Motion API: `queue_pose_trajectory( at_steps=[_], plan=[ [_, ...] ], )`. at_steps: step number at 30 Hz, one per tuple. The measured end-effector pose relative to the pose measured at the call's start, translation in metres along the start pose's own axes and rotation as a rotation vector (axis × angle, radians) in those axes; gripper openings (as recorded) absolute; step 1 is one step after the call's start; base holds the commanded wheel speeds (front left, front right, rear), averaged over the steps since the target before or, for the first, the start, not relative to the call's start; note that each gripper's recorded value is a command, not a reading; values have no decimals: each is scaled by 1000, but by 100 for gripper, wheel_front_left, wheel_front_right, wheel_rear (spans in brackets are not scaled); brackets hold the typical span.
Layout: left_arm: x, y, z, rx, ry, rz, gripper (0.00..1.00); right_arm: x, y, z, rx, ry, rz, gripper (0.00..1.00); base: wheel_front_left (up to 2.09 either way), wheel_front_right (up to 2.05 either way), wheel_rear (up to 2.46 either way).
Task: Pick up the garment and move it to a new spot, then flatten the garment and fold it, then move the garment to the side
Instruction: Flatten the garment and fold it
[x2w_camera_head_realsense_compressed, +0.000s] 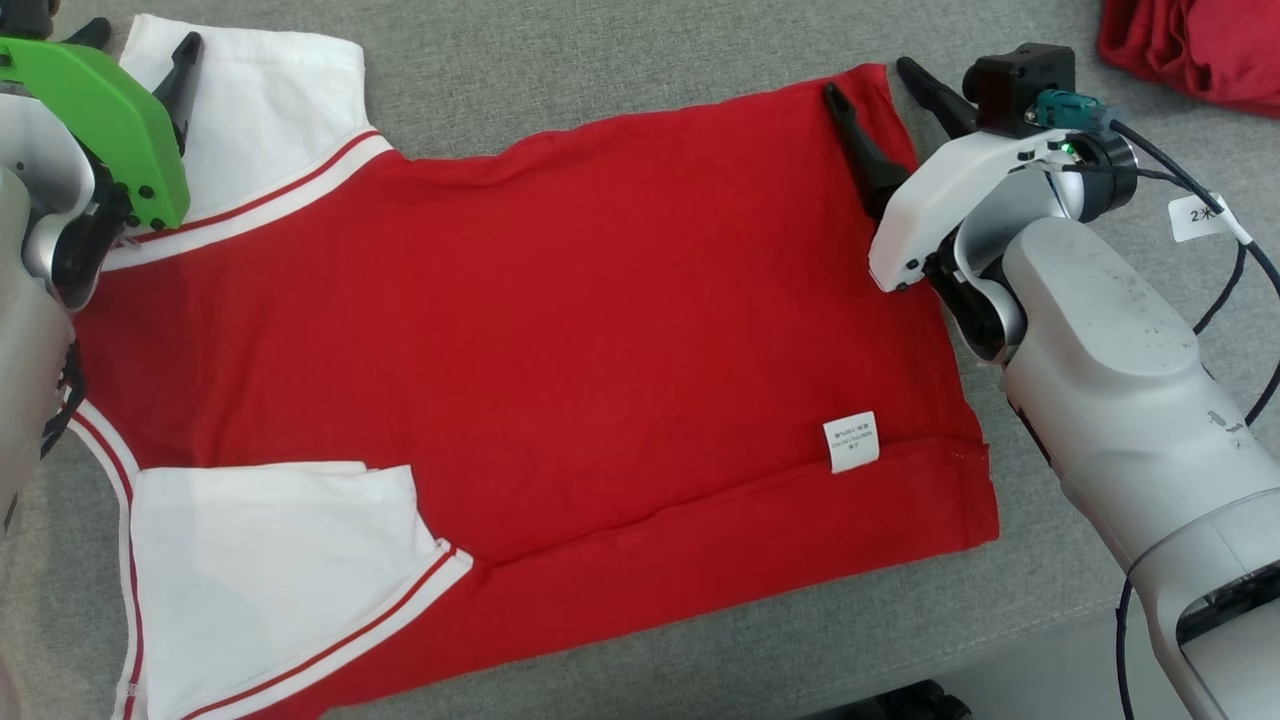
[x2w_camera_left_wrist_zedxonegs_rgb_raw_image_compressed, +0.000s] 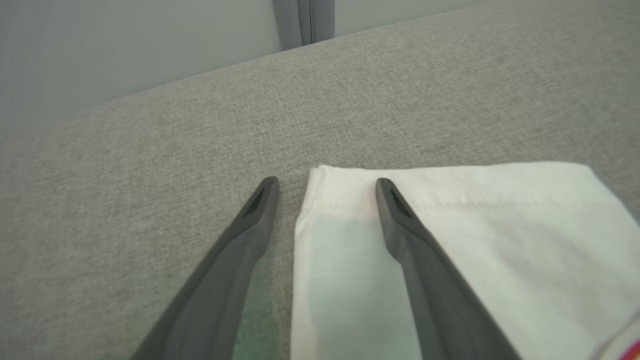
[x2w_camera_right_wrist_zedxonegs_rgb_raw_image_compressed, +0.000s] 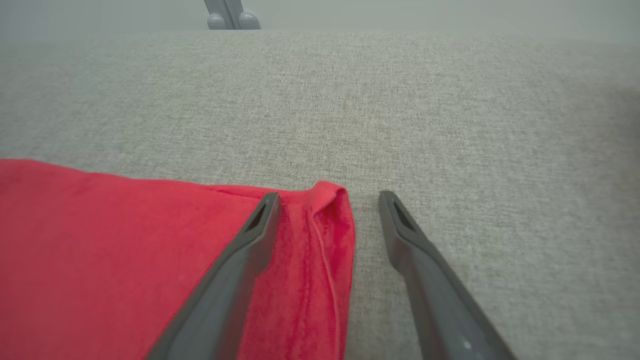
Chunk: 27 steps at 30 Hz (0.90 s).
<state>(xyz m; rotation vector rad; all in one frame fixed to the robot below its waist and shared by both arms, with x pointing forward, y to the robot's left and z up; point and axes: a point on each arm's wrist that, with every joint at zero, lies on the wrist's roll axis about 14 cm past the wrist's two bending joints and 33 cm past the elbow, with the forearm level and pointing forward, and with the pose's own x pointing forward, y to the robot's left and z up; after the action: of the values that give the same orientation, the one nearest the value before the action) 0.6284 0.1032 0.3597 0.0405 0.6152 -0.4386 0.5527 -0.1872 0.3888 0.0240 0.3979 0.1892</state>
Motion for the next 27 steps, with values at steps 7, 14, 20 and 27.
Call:
queue_pose_trajectory(
  at_steps=[7,14,20,27],
  plan=[
    [1,-5,3,20,-4,-15,0,2,2,-2,0,12,6,100,0,0,0],
    [-9,0,25,23,-96,-4,0,6,4,-2,0,33,13,0,0,0,0],
    [-22,-1,42,29,-172,-6,0,4,1,5,-9,16,12,0,0,0,0],
    [-50,-6,66,17,-294,-16,0,-6,1,32,-2,-81,12,0,0,0,0]
  ],
)
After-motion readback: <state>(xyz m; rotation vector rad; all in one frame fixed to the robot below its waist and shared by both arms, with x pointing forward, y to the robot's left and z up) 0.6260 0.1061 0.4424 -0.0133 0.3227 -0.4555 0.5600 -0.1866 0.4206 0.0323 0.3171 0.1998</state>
